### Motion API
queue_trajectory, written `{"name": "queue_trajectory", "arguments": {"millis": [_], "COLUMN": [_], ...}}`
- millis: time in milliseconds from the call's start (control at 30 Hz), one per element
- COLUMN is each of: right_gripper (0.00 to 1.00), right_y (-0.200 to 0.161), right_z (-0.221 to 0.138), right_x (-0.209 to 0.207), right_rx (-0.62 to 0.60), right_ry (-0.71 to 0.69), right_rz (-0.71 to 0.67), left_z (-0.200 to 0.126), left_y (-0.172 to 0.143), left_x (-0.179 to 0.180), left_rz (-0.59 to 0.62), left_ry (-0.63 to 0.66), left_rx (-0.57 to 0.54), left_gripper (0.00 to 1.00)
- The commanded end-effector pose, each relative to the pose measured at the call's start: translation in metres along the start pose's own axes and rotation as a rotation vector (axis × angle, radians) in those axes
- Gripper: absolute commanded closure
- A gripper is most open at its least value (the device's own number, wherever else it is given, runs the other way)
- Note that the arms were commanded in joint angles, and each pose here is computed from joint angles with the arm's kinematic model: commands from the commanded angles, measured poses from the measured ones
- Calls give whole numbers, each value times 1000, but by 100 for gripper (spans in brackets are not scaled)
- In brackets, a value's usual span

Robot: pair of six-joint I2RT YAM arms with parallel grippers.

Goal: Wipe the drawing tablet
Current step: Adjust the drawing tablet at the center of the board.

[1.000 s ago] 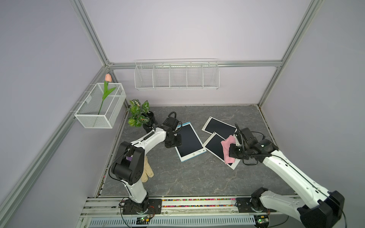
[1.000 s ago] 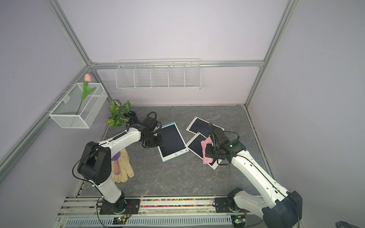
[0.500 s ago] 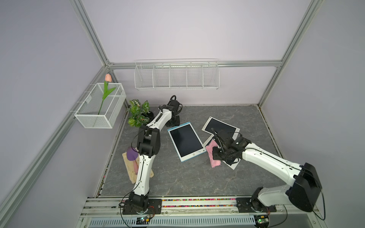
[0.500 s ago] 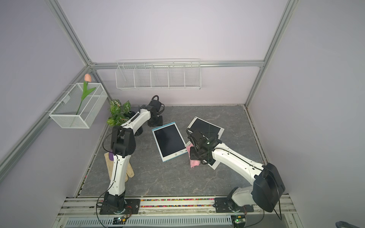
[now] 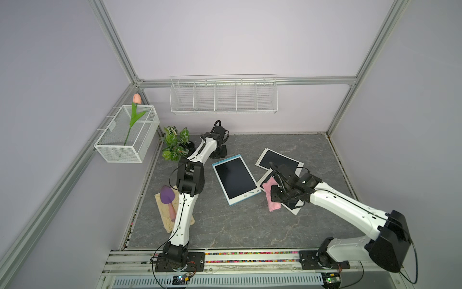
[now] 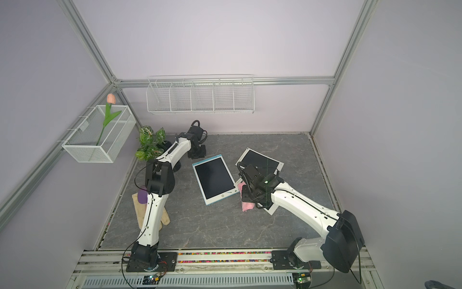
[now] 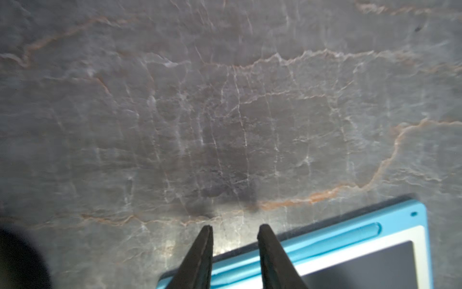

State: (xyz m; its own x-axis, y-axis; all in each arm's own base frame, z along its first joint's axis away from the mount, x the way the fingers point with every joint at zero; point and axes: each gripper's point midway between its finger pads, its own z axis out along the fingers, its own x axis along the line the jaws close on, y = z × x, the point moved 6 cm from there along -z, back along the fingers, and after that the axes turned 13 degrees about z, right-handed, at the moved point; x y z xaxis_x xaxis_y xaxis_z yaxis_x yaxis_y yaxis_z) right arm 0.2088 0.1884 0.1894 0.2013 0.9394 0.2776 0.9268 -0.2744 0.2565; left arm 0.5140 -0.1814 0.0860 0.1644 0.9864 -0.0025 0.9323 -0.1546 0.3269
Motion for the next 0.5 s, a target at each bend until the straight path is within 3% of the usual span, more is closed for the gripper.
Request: {"name": "queue_trajectory", "arguments": {"millis": [0, 233, 467], "right_gripper": [93, 93, 93], "right_y": [3, 2, -2], "right_z": [-12, -15, -17], "right_x": [3, 0, -8], "right_rx": [-27, -36, -42], "right_ry": [11, 16, 16], "right_rz": [19, 14, 20], "left_z": [9, 3, -21], "left_y": [-20, -60, -123], "left_x": [5, 5, 2], "left_rz": [6, 41, 40], "left_ry": [46, 59, 81], "left_rx": [62, 119, 178], "left_gripper": [65, 66, 68]}}
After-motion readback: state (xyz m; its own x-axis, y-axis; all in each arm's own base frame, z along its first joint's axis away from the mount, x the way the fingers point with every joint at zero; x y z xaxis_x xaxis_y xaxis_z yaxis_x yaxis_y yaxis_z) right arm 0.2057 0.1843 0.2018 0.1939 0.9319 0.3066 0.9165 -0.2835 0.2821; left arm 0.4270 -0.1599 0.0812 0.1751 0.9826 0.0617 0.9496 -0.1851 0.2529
